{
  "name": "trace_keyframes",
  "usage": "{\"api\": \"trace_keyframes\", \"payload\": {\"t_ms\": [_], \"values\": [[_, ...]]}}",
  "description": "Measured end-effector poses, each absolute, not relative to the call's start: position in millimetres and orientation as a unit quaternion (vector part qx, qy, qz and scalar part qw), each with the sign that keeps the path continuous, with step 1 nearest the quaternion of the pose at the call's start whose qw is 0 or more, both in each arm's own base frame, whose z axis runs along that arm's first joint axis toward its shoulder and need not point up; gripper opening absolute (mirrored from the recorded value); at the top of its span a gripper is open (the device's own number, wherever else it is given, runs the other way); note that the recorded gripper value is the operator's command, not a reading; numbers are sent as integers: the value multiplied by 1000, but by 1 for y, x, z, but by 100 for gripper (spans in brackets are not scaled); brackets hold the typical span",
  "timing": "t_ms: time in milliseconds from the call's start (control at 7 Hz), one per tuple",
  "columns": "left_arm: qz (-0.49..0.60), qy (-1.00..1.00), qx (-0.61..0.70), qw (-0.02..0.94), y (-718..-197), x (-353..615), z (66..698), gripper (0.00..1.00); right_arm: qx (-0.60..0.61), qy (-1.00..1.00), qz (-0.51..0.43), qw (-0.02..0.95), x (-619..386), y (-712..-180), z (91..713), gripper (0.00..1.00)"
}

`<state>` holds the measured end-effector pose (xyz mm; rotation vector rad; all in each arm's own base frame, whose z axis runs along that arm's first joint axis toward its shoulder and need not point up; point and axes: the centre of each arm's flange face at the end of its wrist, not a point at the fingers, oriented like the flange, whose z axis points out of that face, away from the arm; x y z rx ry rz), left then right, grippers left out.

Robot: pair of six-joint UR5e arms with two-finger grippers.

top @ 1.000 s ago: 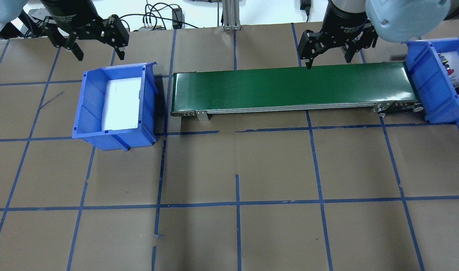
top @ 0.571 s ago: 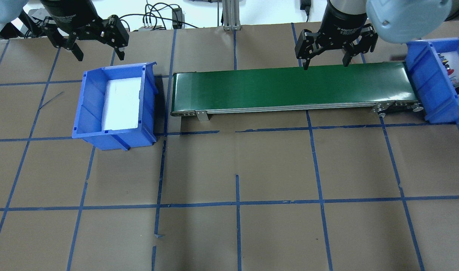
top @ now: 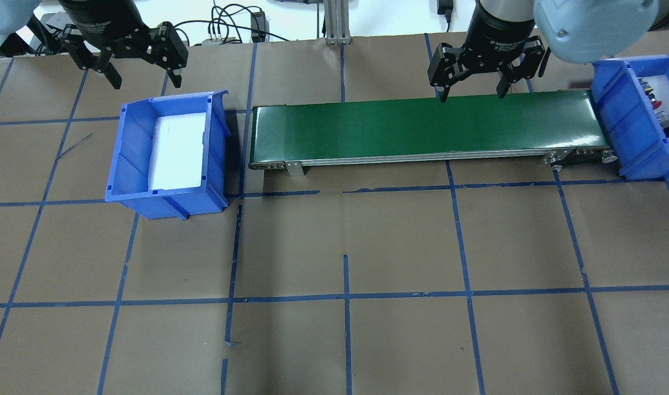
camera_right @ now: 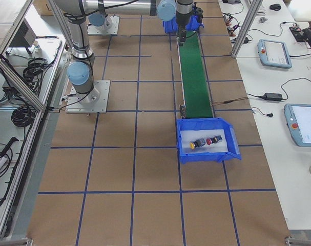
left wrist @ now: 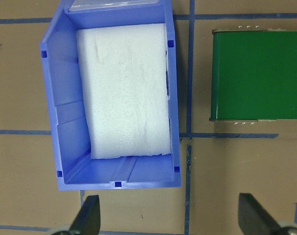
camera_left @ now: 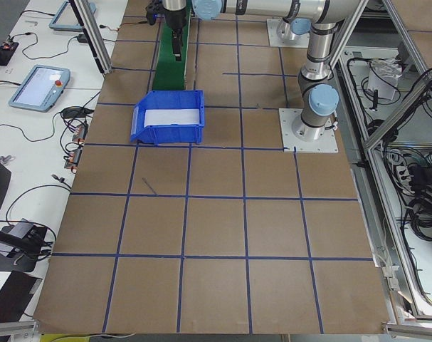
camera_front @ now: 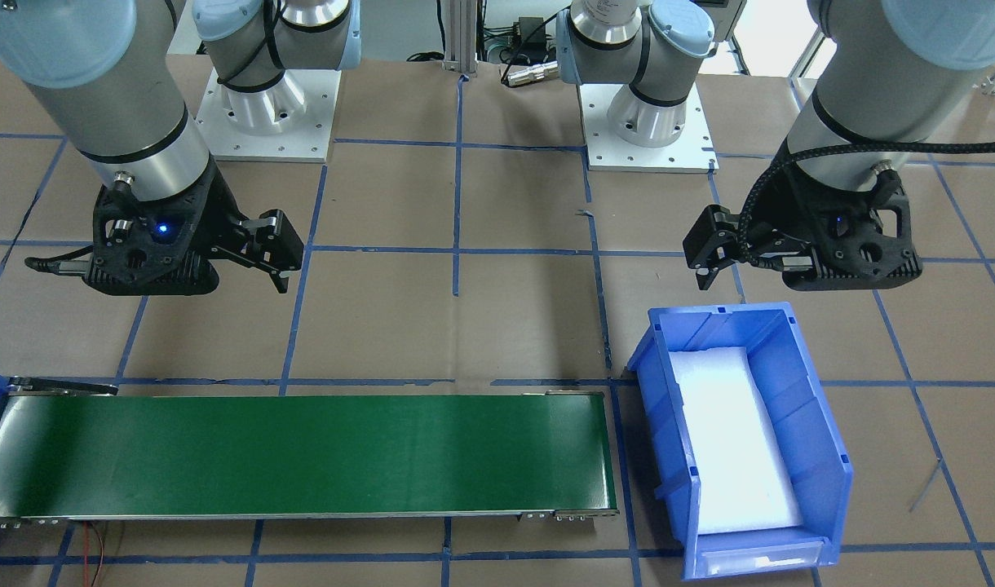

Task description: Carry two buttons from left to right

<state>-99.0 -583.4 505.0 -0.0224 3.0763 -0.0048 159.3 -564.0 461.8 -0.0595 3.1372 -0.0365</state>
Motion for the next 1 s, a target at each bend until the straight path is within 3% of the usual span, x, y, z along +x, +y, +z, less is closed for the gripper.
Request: {"api": "trace_keyframes", "payload": {"t_ms": [1000], "values": [[-1, 999, -7, 33, -583, -99, 505, 100, -18, 1000, -12, 2, 156, -565, 461, 100]]}}
